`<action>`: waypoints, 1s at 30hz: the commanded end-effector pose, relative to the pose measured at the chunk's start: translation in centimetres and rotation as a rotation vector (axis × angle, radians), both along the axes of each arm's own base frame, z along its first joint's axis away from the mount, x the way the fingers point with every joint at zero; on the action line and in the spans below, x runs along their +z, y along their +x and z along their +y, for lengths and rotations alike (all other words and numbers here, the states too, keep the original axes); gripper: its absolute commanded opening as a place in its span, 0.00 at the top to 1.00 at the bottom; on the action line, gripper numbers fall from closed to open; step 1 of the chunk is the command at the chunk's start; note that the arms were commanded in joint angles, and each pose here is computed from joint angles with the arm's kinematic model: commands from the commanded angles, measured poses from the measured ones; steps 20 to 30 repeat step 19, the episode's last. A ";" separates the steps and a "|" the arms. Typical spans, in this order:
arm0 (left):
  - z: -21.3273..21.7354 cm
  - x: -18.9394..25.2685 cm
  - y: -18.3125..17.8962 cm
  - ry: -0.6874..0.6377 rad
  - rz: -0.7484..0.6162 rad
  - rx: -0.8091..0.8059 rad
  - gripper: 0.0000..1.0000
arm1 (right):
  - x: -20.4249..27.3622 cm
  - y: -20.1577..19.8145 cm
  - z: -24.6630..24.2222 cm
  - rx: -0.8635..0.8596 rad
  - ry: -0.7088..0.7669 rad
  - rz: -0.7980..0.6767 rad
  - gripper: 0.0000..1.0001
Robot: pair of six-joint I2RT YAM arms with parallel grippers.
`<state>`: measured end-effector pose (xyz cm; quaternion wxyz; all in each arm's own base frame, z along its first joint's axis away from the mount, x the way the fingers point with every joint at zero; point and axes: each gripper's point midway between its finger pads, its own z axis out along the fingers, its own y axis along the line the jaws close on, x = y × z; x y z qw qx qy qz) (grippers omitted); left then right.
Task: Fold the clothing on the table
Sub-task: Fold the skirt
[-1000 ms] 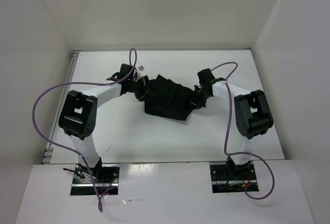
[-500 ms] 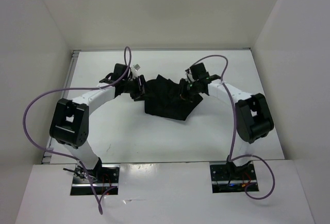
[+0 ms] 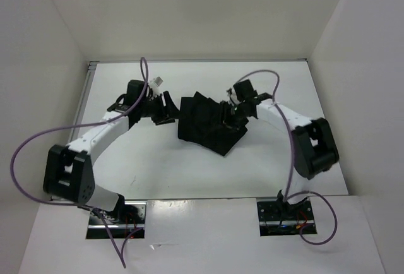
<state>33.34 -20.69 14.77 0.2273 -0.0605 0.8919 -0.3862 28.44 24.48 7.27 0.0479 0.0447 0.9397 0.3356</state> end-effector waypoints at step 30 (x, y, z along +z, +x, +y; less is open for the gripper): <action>3.4 8.6 -9.4 -0.177 -0.384 0.138 0.17 | 15.3 -5.5 -13.3 -0.549 0.086 -0.585 0.00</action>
